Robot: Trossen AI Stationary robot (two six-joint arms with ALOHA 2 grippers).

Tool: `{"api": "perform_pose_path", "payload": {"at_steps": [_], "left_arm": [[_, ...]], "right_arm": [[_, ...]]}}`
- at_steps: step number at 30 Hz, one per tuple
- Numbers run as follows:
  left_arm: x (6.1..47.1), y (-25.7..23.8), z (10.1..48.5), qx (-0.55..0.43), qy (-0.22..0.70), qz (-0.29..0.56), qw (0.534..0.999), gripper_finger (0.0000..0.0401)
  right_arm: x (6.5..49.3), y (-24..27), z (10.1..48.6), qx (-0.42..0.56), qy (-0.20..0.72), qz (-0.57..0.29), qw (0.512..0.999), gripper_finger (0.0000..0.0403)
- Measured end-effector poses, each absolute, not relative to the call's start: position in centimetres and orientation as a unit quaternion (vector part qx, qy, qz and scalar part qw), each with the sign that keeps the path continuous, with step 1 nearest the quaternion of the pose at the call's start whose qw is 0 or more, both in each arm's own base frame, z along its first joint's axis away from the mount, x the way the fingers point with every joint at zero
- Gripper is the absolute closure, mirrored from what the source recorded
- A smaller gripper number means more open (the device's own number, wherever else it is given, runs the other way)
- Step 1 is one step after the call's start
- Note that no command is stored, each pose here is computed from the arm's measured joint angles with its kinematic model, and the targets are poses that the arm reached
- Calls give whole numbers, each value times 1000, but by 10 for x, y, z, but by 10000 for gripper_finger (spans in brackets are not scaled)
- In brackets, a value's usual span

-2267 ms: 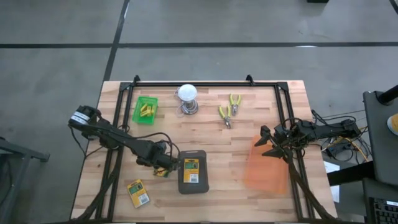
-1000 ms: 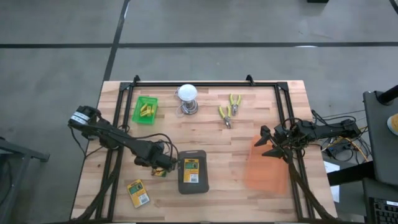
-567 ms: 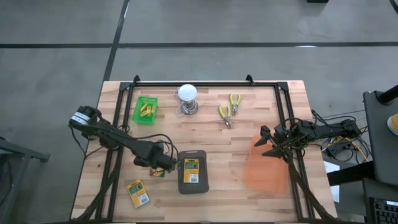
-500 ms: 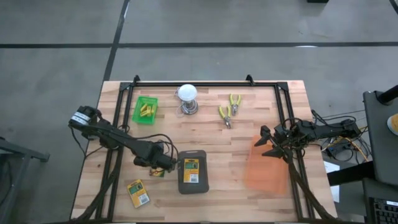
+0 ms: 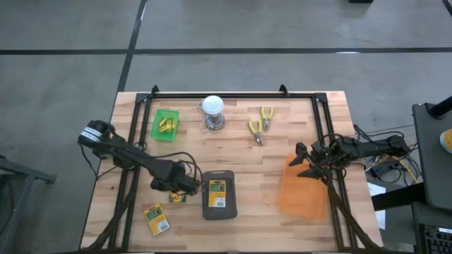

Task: Pick & Place School Supplies
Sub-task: Put the yellow crayon box into the black bin

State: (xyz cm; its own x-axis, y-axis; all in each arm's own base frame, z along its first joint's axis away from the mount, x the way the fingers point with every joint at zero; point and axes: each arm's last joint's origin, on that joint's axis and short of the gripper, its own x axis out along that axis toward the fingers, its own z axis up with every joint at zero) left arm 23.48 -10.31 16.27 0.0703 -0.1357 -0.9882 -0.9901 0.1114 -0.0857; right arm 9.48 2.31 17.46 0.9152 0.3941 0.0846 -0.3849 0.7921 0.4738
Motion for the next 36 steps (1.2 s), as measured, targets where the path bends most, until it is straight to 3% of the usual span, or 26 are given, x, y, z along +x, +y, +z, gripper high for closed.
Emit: {"api": "perform_pose_path", "payload": {"at_steps": [36], "left_arm": [[226,-98,170,-517,522,435,521,2]], "right_arm": [[95,23,175,248,9,206,947,138]]}}
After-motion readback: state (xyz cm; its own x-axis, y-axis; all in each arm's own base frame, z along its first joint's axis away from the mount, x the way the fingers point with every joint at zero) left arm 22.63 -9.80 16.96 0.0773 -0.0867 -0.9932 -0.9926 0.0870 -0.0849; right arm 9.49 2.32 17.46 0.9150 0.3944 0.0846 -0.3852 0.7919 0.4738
